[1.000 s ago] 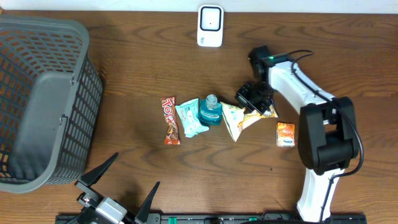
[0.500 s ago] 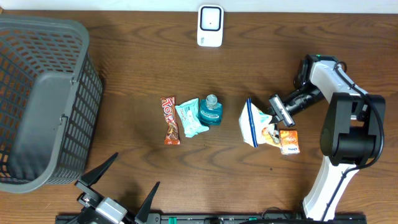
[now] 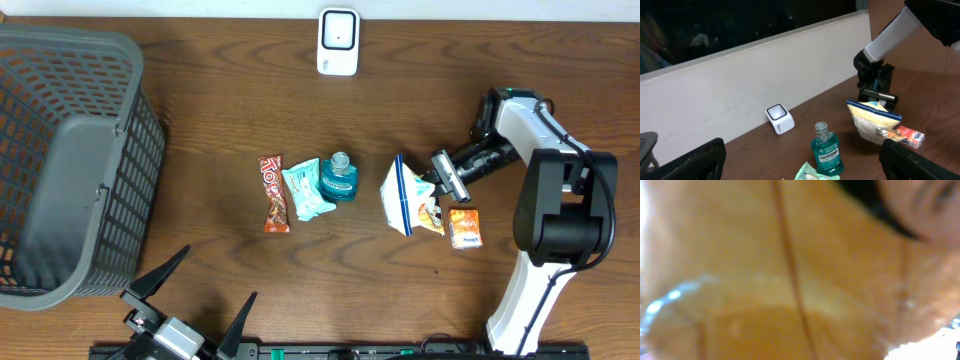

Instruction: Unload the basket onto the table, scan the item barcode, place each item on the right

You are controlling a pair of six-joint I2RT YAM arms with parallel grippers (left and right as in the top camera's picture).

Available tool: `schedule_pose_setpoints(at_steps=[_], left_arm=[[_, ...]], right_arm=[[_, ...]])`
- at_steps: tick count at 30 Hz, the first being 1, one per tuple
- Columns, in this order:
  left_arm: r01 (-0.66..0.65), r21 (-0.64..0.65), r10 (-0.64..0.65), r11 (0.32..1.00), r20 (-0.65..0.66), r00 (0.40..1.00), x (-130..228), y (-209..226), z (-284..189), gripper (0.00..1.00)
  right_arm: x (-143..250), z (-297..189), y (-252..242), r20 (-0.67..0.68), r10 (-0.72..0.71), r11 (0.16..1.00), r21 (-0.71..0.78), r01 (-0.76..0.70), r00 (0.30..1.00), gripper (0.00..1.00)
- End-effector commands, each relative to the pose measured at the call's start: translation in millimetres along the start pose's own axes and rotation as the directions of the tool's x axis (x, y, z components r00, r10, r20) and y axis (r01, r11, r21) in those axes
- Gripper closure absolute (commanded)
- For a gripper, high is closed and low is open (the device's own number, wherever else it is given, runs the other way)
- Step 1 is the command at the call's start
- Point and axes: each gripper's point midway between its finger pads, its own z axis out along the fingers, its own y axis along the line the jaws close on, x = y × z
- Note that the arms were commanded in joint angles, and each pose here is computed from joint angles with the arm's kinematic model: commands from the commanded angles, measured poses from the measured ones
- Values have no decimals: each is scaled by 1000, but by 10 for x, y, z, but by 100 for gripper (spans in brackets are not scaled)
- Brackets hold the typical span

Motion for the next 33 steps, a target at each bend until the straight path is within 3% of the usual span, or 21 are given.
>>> schedule_pose_setpoints(at_steps=[1,11,21,26,33], left_arm=[[-14,-2,14,1000,-2,1000,32,1,7,2],[-12,-2,12,1000,-5,1000,43,2,12,2],[-12,-2,12,1000,-5,1000,44,2,12,2],[-12,-2,12,1000,-5,1000,45,2,12,2],[-12,-2,12,1000,-5,1000,45,2,12,2]], right_arm=[[64,100,54,-27,53,999,1,-53,998,98],[212,280,199,-84,36,999,-25,-38,996,98],[389,407,185,-77,-172,985,16,173,982,99],[775,293,167,-1,-337,941,34,337,941,99],[1403,111,118,112,-392,919,-8,395,913,99]])
